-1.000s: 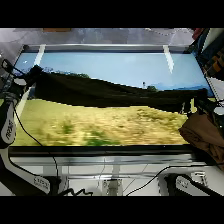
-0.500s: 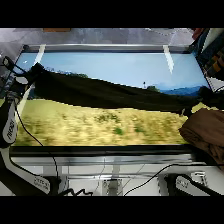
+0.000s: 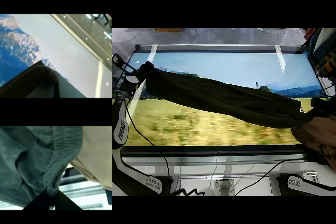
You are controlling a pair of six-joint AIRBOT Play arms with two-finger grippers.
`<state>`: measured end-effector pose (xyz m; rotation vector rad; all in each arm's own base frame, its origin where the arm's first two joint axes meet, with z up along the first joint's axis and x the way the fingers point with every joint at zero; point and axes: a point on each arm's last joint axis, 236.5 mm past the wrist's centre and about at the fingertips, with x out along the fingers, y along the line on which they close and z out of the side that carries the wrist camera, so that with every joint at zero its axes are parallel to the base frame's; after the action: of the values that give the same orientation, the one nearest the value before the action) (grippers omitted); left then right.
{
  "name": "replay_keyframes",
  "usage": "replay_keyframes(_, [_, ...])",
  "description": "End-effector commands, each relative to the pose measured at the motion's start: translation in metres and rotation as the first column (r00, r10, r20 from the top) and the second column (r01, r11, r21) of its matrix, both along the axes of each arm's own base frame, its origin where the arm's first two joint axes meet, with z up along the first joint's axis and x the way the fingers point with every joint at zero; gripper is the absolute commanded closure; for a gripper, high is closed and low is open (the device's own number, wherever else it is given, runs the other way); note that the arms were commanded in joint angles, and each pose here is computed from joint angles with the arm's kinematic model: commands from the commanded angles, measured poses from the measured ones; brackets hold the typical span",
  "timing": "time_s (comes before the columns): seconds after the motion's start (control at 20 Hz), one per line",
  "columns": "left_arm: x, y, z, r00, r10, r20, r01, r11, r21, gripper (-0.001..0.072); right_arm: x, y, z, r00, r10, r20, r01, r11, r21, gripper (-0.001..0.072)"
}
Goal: Fold the clothes and pants, and hang the long-sleeved shirts on hangers.
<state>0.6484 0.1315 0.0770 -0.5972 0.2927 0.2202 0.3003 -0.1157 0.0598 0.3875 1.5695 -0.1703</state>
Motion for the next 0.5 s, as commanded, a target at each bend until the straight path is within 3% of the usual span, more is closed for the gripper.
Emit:
replay_keyframes(0.0, [0.003,0.003,0.0,1.0,-0.017,-0.009,0.018,0.996,0.09,0.0686,0.005,0.002,-0.047,0.991,0.009,-0.136,0.003,0.996,0.086,0.0691])
replay_keyframes(0.15, [0.009,0.005,-0.008,1.0,-0.017,-0.016,0.018,0.996,0.088,0.0686,0.028,0.01,-0.068,0.99,0.012,-0.137,0.012,0.986,0.169,0.0691])
replay_keyframes(0.45, [0.026,-0.001,-0.016,1.0,-0.027,-0.003,0.027,0.995,0.093,0.0686,0.139,-0.028,-0.034,0.973,-0.147,0.179,0.13,0.986,0.099,0.0691])
